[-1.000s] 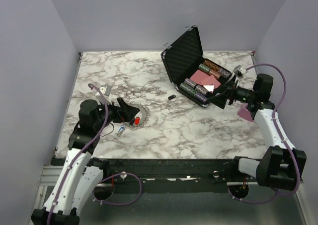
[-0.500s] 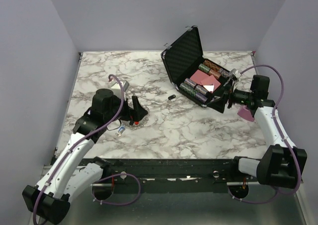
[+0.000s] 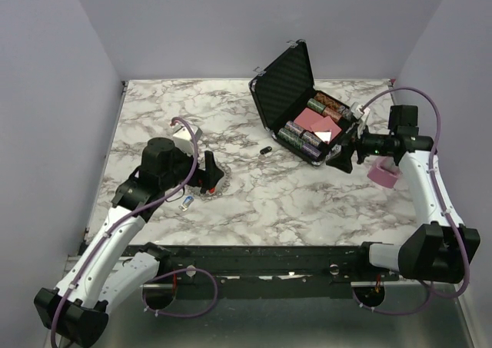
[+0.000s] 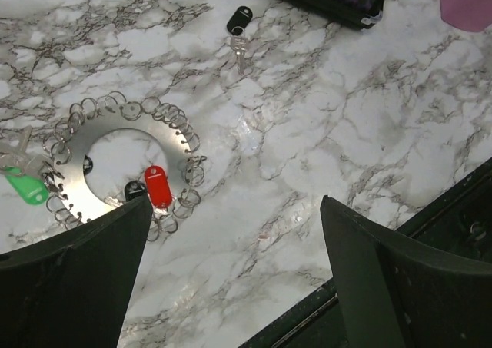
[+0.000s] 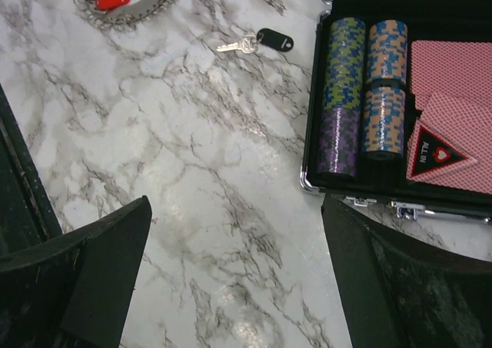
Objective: Put the keys on the keyring
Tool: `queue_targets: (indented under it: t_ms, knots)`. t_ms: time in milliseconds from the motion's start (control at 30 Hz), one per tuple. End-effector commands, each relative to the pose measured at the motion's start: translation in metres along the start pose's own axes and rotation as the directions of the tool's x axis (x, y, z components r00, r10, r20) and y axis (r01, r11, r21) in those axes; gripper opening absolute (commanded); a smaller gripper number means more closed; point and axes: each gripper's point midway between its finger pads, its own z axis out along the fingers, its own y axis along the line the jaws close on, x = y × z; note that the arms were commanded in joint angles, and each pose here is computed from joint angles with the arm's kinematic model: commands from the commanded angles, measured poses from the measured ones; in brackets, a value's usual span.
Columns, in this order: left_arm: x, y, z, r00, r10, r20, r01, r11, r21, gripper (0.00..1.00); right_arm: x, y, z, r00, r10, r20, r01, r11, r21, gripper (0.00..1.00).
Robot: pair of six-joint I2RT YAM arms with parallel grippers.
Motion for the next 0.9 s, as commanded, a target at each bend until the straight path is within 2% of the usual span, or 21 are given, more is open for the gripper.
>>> queue_targets:
  t_ms: [0,133,267,500,700,867]
  knots:
    - [-0.009,0.000,-0.003,0.997,0.040,0.065,-0.040,0.999,-0.001,0.99,0.000,-0.014,-0.018,0.993,0.036,-0.108,-0.021,0.991,0.136,1.00]
    - [-0.009,0.001,-0.007,0.995,0.064,0.078,-0.064,0.998,-0.007,0.99,-0.012,-0.023,-0.022,0.988,0.131,-0.083,-0.112,0.972,0.206,1.00]
    - [-0.009,0.006,-0.010,0.994,0.073,0.086,-0.070,0.997,-0.037,0.99,-0.006,-0.028,-0.019,0.982,0.164,-0.099,-0.141,0.968,0.209,1.00]
    - [-0.008,0.001,-0.009,0.994,0.066,0.082,-0.065,0.998,-0.007,0.99,0.013,-0.030,0.000,0.964,0.234,-0.124,-0.218,0.967,0.135,1.00]
    - [-0.004,0.002,-0.004,0.996,0.058,0.064,-0.058,0.998,0.006,0.99,0.017,-0.005,0.028,0.968,0.190,-0.162,-0.190,0.982,0.014,1.00]
    - [0.003,0.006,0.005,0.999,0.025,0.029,-0.026,1.000,0.010,0.99,0.011,0.015,0.035,0.979,0.175,-0.101,-0.185,0.978,-0.095,1.00]
